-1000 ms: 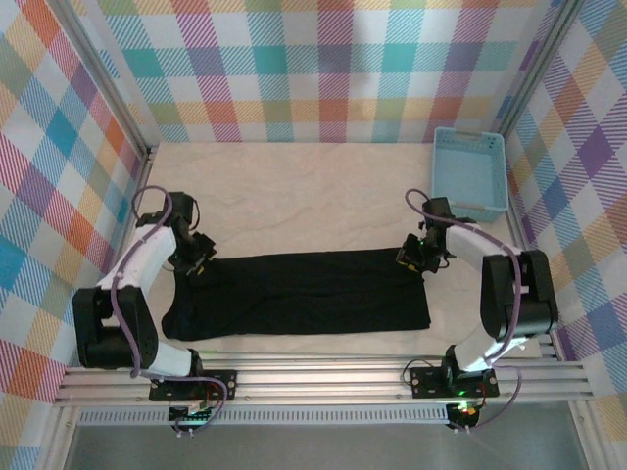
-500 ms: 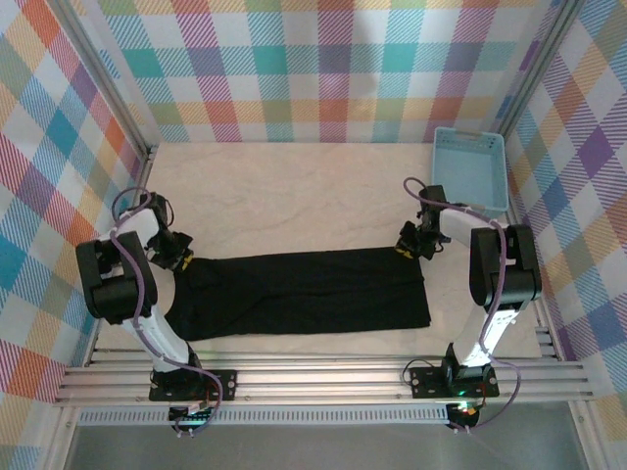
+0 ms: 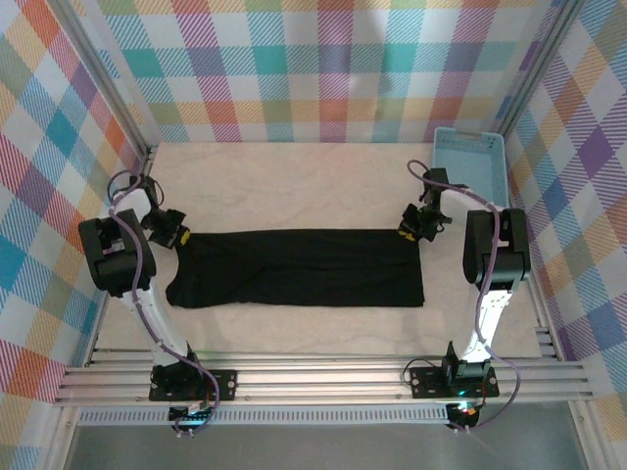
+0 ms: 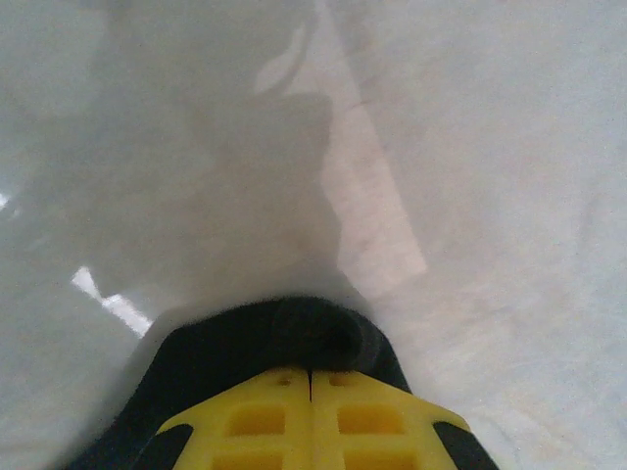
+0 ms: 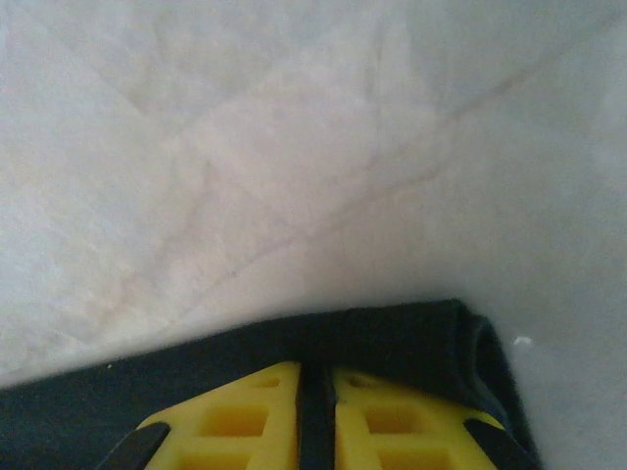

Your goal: Fold and stack the t-shirts

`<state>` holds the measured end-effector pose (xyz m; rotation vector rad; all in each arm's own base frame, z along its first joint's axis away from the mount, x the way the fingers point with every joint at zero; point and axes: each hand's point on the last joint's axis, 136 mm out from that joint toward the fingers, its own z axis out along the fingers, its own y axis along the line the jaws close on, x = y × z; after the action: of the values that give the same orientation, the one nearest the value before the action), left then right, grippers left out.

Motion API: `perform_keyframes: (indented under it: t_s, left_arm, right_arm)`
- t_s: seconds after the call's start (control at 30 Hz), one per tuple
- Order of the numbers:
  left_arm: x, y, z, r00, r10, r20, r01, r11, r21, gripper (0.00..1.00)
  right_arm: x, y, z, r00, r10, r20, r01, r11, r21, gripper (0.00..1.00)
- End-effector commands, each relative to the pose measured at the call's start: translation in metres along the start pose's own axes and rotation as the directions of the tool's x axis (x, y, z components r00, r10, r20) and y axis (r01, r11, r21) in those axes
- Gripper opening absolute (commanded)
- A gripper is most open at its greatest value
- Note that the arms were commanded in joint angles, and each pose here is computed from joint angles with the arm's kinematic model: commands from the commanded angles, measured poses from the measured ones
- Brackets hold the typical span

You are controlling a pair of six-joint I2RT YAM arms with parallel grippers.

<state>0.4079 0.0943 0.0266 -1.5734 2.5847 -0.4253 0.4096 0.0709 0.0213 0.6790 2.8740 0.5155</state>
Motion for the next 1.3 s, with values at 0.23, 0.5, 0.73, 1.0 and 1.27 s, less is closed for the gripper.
perform_keyframes:
  t_s: [0.23,0.5,0.73,1.0,1.27]
  left_arm:
    - [0.042,-0.009,-0.102,0.961,0.109,0.253,-0.118,0.993,0.020,0.37]
    - [0.148,-0.027,-0.044,0.984,0.177,0.015,-0.178,0.978,0.105,0.28]
    - [0.155,-0.024,-0.021,0.967,0.253,-0.015,-0.251,0.964,0.084,0.28]
    - [0.161,-0.025,-0.024,0.931,0.366,0.011,-0.365,0.930,-0.053,0.37]
    - [0.179,-0.029,-0.005,0.885,0.466,-0.024,-0.465,0.877,-0.118,0.35]
  right_arm:
    - [0.025,0.007,-0.070,0.987,-0.090,0.134,0.094,0.995,-0.023,0.20]
    - [0.077,0.000,-0.037,1.000,-0.026,0.018,0.026,0.999,-0.036,0.16]
    - [0.099,-0.036,-0.013,0.998,-0.034,-0.058,0.039,0.996,0.081,0.14]
    - [0.095,-0.033,-0.025,0.999,-0.051,-0.007,0.051,0.996,0.068,0.14]
    - [0.096,-0.028,-0.038,0.998,-0.063,0.016,0.063,0.997,0.044,0.14]
